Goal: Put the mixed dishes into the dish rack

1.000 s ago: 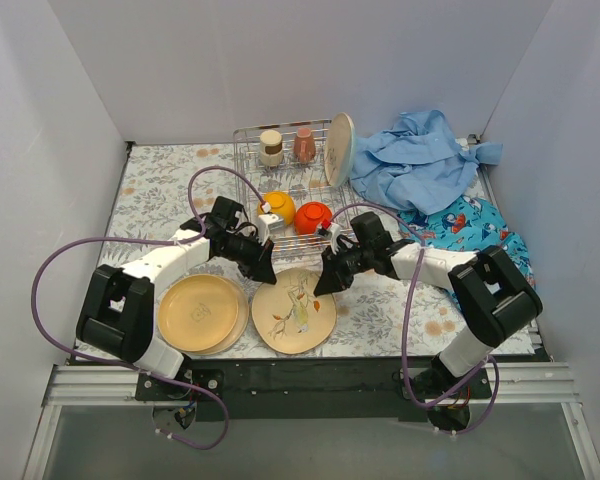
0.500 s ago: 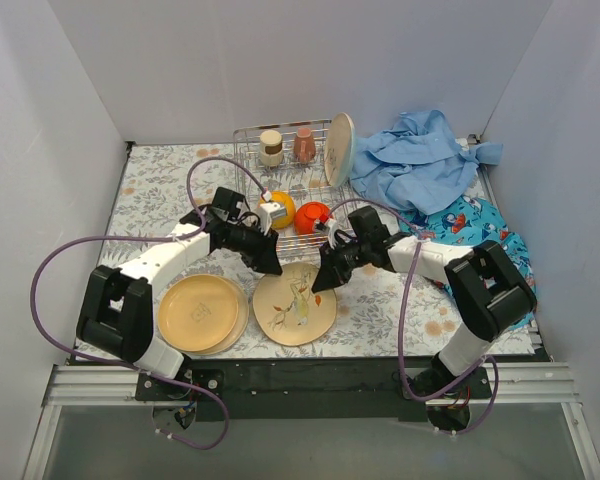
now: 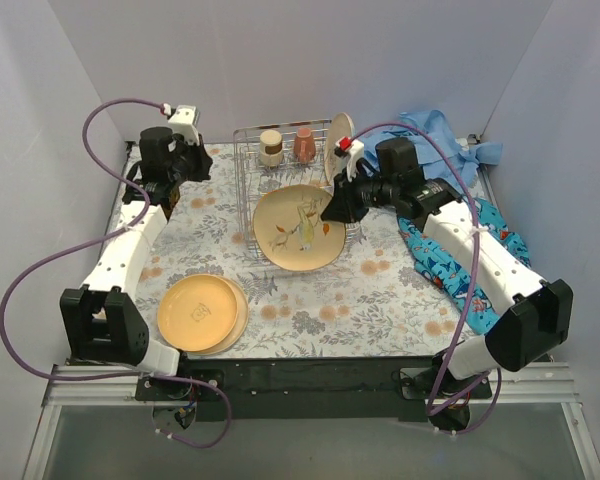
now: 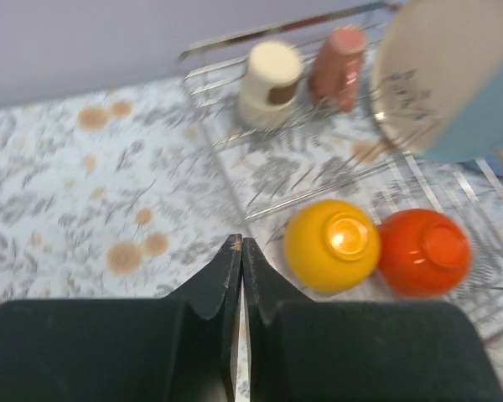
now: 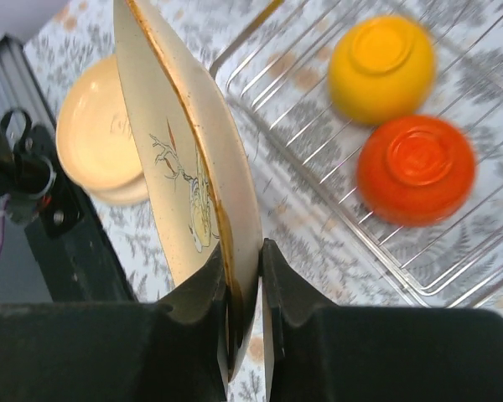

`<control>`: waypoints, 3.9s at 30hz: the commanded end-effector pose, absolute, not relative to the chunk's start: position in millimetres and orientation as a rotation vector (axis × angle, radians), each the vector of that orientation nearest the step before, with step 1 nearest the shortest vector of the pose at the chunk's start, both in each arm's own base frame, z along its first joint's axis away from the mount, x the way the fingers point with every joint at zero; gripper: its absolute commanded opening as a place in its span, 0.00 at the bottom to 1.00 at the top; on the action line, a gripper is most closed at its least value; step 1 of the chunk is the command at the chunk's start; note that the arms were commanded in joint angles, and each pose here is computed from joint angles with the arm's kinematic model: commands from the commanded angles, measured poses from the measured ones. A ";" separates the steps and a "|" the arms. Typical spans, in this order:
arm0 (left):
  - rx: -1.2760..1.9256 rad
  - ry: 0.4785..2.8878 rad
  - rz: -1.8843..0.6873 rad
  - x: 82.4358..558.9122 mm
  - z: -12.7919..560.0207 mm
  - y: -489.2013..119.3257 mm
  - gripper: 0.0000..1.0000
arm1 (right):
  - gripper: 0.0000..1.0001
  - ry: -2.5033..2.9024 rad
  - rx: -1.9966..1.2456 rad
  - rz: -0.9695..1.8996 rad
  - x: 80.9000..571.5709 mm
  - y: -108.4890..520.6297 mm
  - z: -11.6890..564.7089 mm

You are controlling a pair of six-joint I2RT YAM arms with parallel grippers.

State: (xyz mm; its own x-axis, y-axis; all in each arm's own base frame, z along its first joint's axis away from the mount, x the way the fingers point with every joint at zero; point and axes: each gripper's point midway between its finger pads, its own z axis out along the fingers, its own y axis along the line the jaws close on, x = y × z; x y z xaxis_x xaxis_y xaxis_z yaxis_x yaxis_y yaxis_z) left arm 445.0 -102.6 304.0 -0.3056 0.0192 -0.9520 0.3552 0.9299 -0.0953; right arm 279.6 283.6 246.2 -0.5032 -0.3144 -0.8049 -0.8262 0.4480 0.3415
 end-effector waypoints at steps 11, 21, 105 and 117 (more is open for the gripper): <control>0.038 2.236 -0.402 413.5 145.8 -99.9 0.00 | 0.01 1.572 -0.122 0.417 405.8 215.0 414.2; 0.257 2.268 -0.655 366.7 135.6 -174.5 0.00 | 0.01 1.502 0.058 0.127 460.5 194.9 404.9; 0.933 2.675 -0.337 263.3 64.6 7.1 0.57 | 0.86 1.989 -0.818 0.672 292.6 245.8 199.3; 0.920 2.720 -0.382 267.5 39.1 6.2 0.41 | 0.84 1.970 -0.815 0.682 289.4 244.9 201.1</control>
